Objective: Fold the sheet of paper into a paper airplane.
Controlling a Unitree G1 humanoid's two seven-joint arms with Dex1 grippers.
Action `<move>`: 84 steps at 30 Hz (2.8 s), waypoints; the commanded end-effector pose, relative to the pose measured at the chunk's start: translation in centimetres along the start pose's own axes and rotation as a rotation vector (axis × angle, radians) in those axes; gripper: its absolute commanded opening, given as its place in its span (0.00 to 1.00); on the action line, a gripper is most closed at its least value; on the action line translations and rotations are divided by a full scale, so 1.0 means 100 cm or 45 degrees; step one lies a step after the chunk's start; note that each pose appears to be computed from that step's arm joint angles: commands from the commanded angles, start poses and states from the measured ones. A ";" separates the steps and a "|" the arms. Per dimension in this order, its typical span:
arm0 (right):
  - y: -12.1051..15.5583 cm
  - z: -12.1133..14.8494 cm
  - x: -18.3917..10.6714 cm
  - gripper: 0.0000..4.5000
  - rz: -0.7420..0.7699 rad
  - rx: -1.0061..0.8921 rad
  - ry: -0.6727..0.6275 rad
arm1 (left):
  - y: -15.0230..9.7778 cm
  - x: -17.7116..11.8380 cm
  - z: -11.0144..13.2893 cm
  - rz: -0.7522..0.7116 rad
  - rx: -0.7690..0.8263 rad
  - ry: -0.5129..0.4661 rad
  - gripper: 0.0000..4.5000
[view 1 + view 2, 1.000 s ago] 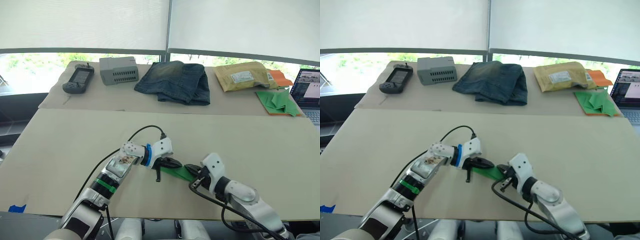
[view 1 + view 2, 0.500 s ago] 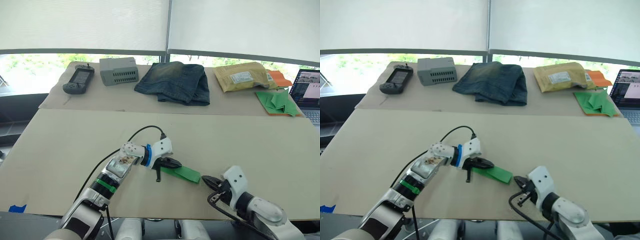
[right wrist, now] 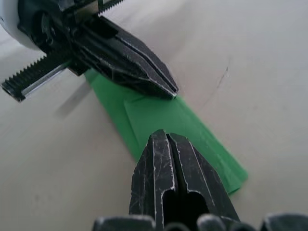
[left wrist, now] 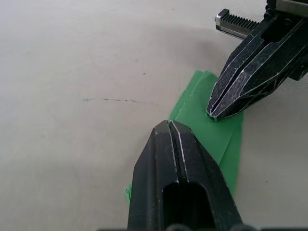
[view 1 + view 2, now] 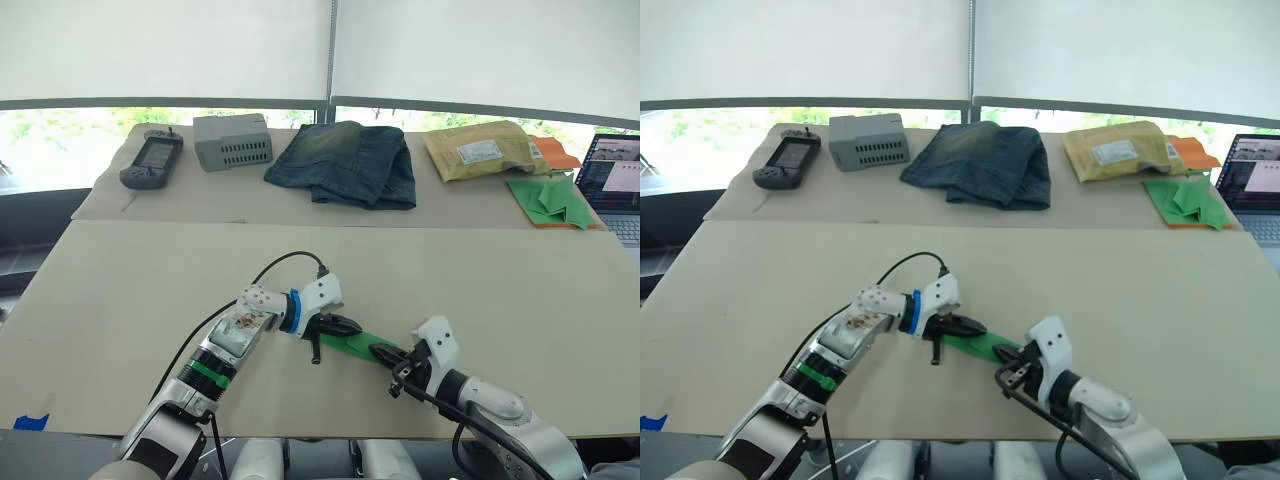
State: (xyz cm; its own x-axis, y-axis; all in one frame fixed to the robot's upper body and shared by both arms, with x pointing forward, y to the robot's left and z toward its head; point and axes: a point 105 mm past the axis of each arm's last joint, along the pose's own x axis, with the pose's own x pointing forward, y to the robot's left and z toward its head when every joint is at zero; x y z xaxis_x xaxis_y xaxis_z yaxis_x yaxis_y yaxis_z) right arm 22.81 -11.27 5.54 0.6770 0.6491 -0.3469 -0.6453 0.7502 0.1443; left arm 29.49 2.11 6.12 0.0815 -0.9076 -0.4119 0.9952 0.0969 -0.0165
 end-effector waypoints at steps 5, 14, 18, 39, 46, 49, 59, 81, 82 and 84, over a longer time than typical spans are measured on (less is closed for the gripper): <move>-0.009 -0.020 -0.001 0.00 -0.012 -0.001 0.146 | 0.015 -0.038 -0.040 0.182 -0.112 0.160 0.00; -0.012 -0.021 0.008 0.00 0.018 -0.021 0.159 | 0.010 -0.073 -0.053 0.244 -0.140 0.197 0.00; -0.012 -0.009 0.009 0.00 0.049 -0.058 0.112 | 0.009 -0.086 -0.033 0.256 -0.138 0.079 0.00; 0.026 0.060 0.007 0.00 0.355 -0.628 0.040 | -0.029 -0.151 -0.010 0.144 -0.208 -0.053 0.00; -0.014 0.080 0.016 0.00 0.189 -0.728 0.071 | -0.032 -0.148 -0.014 0.179 -0.217 -0.048 0.00; -0.033 0.086 0.024 0.00 0.140 -0.783 0.093 | -0.033 -0.142 -0.012 0.172 -0.218 -0.059 0.00; -0.029 0.140 0.005 0.00 0.236 -0.766 -0.032 | -0.034 -0.134 -0.016 0.150 -0.230 -0.069 0.00; -0.020 0.097 0.042 0.59 0.341 -0.762 0.431 | -0.031 -0.120 -0.018 0.169 -0.173 -0.050 0.00; -0.020 0.097 0.042 0.59 0.341 -0.766 0.433 | -0.031 -0.120 -0.017 0.169 -0.173 -0.051 0.00; -0.017 0.093 0.043 0.59 0.371 -0.762 0.456 | -0.031 -0.118 -0.016 0.170 -0.174 -0.059 0.00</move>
State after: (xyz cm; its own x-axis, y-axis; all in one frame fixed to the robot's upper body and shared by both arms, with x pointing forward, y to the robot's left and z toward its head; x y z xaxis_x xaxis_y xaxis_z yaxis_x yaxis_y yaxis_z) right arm 30.11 -9.14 11.58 0.3627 0.6370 -0.6802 -0.9267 0.3233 -0.1914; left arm 25.50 13.85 8.81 0.2237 -0.8906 -0.3959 0.9479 0.2933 -0.1242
